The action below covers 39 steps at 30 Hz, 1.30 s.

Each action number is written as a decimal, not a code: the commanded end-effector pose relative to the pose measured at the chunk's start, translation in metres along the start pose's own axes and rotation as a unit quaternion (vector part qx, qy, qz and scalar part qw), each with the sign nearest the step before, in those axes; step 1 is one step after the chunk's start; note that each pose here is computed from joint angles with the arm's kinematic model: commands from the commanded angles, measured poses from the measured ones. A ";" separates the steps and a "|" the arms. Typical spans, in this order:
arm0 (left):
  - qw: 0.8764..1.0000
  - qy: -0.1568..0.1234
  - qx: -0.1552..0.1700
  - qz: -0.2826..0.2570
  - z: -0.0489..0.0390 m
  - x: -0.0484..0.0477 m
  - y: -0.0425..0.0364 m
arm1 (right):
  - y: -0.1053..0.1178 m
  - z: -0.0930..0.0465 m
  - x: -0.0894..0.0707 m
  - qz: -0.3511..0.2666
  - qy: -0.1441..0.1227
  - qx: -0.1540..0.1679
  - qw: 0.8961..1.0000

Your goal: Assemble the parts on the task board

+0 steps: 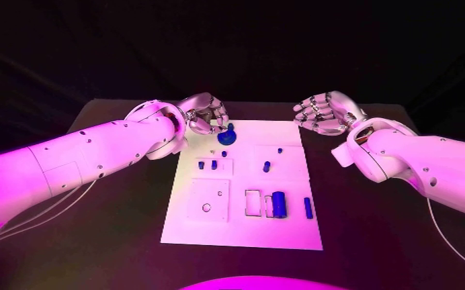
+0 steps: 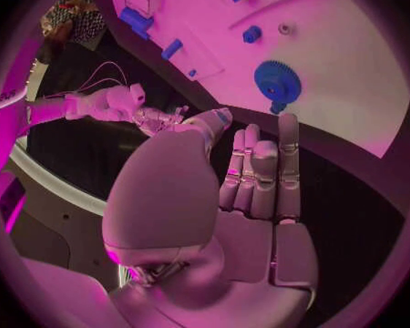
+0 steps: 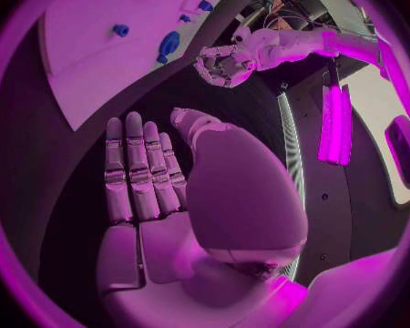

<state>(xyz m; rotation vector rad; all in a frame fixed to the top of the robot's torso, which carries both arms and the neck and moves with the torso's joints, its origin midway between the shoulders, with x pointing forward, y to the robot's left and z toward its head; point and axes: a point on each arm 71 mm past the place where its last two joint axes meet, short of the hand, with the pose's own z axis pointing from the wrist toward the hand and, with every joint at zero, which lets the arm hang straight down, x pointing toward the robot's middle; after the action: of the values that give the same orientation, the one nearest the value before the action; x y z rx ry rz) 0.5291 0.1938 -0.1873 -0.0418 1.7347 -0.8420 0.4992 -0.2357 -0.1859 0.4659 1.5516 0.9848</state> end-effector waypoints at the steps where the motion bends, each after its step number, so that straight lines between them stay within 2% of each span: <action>1: 0.998 0.053 0.003 0.043 -0.0020 0.0089 -0.0035 | 0.001 0.000 0.003 -0.027 0.018 -0.008 0.999; 11: 0.993 0.076 0.018 0.093 -0.0055 0.0216 -0.0079 | 0.001 0.000 0.002 -0.031 0.017 -0.007 0.999; 21: 0.990 0.097 0.024 0.102 -0.0061 0.0335 -0.0095 | 0.001 0.000 0.002 -0.032 0.012 -0.007 0.999; 29: 0.989 0.108 0.021 0.095 -0.0066 0.0385 -0.0088 | 0.000 0.000 0.002 -0.030 0.011 -0.006 0.999; 39: 0.988 0.113 0.011 0.101 -0.0029 0.0432 -0.0053 | 0.000 0.001 0.002 -0.026 0.011 -0.005 1.000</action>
<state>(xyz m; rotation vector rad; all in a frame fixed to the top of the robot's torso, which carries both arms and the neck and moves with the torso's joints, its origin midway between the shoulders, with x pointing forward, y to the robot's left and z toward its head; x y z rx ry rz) 0.5098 0.1735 -0.2180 0.2344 1.8852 -0.7508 0.4995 -0.2346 -0.1871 0.4146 1.5693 0.9523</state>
